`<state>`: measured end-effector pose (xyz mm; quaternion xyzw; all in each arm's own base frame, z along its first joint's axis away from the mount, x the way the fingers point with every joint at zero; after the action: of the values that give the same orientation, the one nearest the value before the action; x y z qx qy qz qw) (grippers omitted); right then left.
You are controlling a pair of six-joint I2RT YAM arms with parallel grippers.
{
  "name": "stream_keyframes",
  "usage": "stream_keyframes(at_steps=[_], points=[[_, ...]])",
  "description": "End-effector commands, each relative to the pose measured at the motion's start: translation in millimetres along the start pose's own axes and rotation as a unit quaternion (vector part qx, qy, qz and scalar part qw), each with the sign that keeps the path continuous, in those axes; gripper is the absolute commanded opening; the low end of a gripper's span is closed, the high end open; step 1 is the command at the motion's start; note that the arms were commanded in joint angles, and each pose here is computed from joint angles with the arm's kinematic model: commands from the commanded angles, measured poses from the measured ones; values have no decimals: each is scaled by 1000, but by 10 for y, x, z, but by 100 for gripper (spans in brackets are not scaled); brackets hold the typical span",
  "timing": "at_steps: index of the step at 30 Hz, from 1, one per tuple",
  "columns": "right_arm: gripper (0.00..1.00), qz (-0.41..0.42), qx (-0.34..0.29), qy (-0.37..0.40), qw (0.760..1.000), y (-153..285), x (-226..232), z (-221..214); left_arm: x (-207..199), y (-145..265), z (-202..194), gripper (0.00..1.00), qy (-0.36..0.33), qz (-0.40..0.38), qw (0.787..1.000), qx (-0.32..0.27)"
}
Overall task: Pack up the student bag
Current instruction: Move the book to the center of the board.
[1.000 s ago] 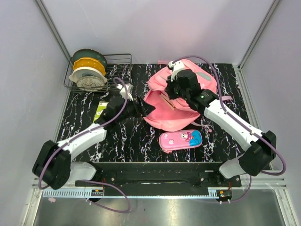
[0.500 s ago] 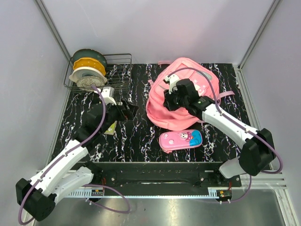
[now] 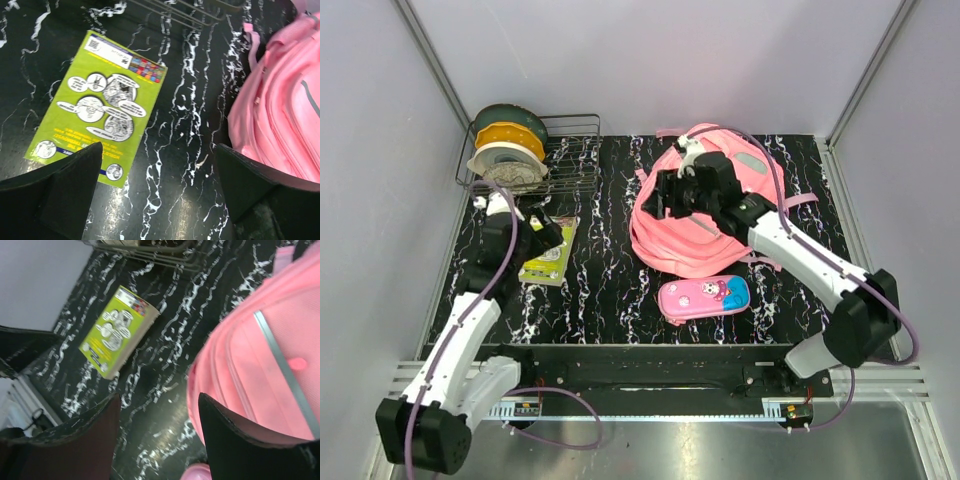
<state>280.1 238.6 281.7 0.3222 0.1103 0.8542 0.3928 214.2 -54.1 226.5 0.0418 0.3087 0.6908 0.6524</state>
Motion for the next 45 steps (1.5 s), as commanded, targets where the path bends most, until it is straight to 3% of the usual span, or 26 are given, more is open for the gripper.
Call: stream_keyframes(at_steps=[1,10,13,29,36,39,45], points=[[70,62,-6,-44,997,-227,332,156,142,-60,176,99,51,1,999,5],[70,85,104,-133,982,-986,418,-230,606,-256,41,99,127,46,990,34],[69,92,135,-160,974,-1244,457,-353,809,-350,-70,99,122,101,986,46],[69,43,172,-227,958,-2045,445,-770,1056,-846,14,99,115,138,977,117],[69,63,182,-236,952,-2223,549,-815,1151,-1051,82,99,111,123,974,153],[73,65,186,-249,948,-2325,560,-844,1144,-1172,-18,99,131,84,968,196],[74,47,193,-260,945,-2507,507,-945,1103,-1290,-160,99,158,32,963,218]])
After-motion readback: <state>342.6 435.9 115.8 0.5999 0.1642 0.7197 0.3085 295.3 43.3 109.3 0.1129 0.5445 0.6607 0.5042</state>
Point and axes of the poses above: each gripper's point midway between its finger pads, its own y axis back along the fingers, its own x axis along the line the jaws close on, z = x × y, the point moved 9 cm from there along y, back along the fingers, and after that the axes turned 3 degrees about -y, right-handed, at the moved point
